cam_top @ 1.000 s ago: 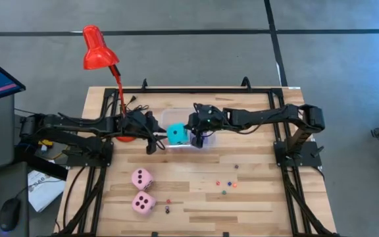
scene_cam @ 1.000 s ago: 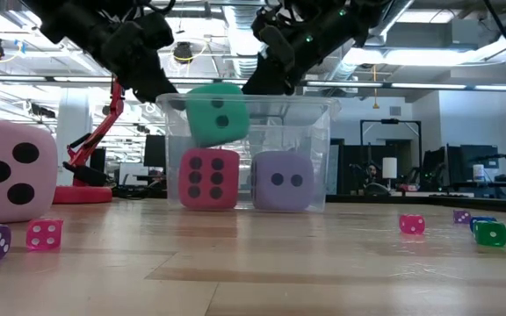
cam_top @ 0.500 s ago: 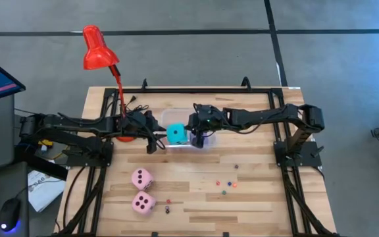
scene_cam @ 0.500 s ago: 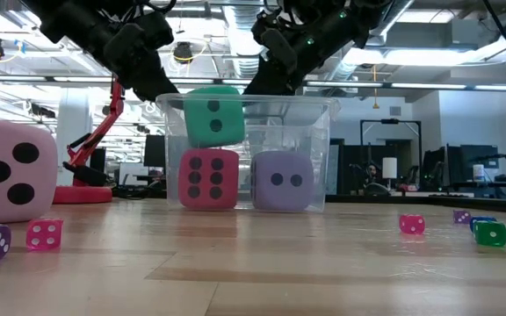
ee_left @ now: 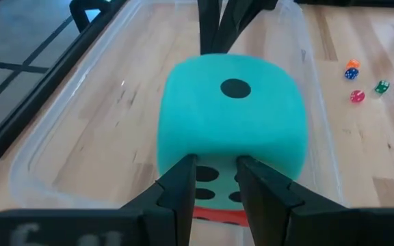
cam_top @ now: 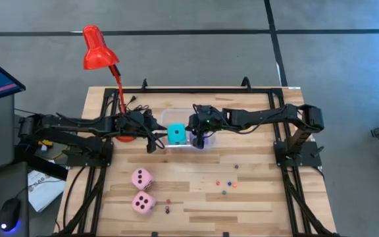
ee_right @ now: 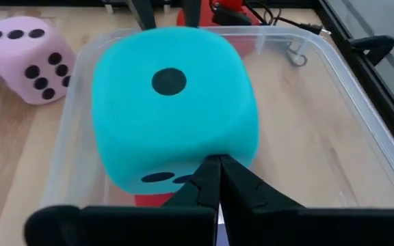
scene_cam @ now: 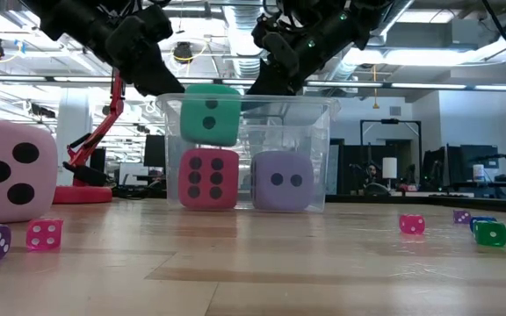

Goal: Pick & Place Dice
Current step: Put the large blue die into the transparent bin

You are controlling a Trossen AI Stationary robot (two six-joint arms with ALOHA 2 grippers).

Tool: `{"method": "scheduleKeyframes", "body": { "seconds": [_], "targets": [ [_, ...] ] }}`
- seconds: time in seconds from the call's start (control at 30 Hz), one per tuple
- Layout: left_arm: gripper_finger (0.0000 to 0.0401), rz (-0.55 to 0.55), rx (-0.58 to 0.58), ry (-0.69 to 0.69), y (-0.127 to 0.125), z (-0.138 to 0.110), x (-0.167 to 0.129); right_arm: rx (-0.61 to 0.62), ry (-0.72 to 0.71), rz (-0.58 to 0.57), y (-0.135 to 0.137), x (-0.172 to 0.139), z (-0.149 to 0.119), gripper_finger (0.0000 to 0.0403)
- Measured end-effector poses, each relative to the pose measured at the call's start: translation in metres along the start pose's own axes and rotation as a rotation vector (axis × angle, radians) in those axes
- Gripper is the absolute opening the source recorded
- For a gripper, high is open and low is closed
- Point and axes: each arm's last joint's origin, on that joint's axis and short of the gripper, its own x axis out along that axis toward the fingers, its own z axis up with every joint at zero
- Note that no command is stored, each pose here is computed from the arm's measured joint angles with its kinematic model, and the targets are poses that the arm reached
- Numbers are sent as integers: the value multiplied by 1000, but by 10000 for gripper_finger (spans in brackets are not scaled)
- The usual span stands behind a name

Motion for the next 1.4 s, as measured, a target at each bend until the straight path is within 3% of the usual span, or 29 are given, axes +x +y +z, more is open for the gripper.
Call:
{"method": "scheduleKeyframes", "body": {
  "seconds": [0.53, 1.4],
  "targets": [
    [101, 11, -30, 51, 1, -5, -1, -1, 9, 26, 1, 0, -1, 0],
    [101, 12, -31, 48, -6, -4, -2, -22, 42, -41, -6, 0, -4, 0]
  ]
}}
